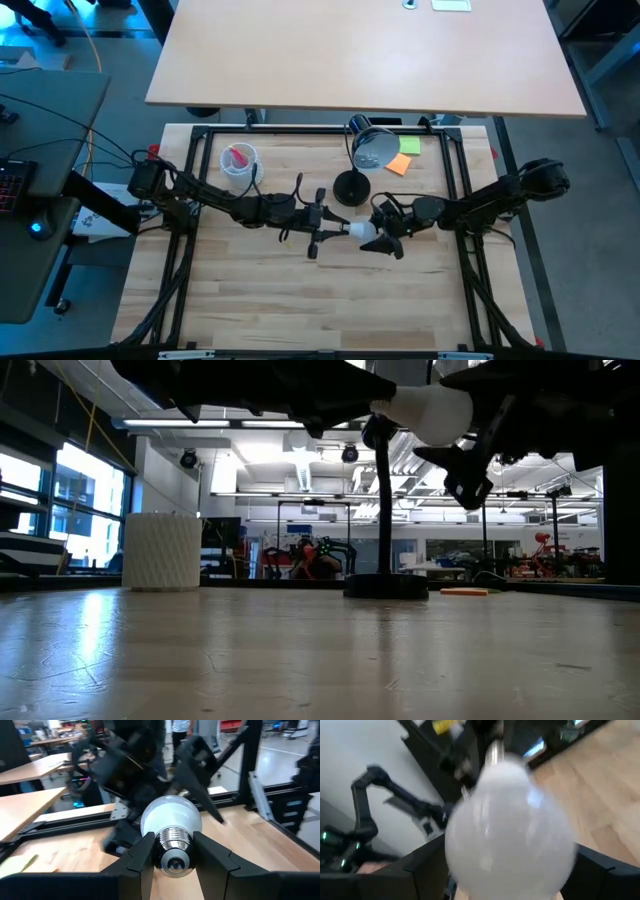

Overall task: Screw lightbulb
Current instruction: Insert the light bulb into the desk lamp

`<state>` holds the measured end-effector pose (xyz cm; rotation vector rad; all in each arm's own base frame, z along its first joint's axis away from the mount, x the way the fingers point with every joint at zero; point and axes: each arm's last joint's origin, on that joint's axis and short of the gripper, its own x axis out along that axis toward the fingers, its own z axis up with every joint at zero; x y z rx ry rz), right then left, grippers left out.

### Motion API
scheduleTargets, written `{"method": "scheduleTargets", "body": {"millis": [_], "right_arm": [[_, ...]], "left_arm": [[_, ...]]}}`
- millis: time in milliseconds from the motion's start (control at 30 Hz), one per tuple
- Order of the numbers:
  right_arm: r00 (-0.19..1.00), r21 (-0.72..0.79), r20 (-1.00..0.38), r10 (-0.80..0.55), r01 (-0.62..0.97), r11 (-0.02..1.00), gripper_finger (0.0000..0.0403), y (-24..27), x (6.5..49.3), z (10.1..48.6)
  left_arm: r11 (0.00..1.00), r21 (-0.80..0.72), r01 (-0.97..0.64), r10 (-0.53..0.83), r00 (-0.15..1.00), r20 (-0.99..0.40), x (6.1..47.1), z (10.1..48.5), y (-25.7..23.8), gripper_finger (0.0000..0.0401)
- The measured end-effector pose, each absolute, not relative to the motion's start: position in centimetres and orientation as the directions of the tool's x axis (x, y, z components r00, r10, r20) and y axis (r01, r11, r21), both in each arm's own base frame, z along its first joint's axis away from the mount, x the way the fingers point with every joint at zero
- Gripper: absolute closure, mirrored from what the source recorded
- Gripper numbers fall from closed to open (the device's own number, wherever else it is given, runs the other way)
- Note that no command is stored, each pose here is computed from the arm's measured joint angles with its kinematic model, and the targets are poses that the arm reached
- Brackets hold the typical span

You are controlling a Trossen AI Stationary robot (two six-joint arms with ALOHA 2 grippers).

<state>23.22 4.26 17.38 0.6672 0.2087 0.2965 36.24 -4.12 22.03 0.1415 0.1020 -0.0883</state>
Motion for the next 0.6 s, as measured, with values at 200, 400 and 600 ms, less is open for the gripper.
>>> {"method": "scheduleTargets", "body": {"millis": [200,400,600], "right_arm": [[0.933,0.639,-0.166,0.319,-0.144,0.755,0.0104,3.7,23.2,16.7],[0.924,0.596,-0.249,0.289,-0.089,0.798,0.0104,3.7,22.5,16.5],[0.922,0.487,-0.38,0.079,0.127,0.864,0.0104,4.5,20.5,16.9]], "left_arm": [[0.987,0.138,0.084,-0.069,0.992,-0.107,36.3,22.0,-4.0,0.0295],[0.987,0.131,0.089,-0.075,0.991,-0.108,36.2,22.0,-4.1,0.0297],[0.989,0.126,0.081,-0.068,0.992,-0.104,36.1,21.9,-3.7,0.0298]]}}
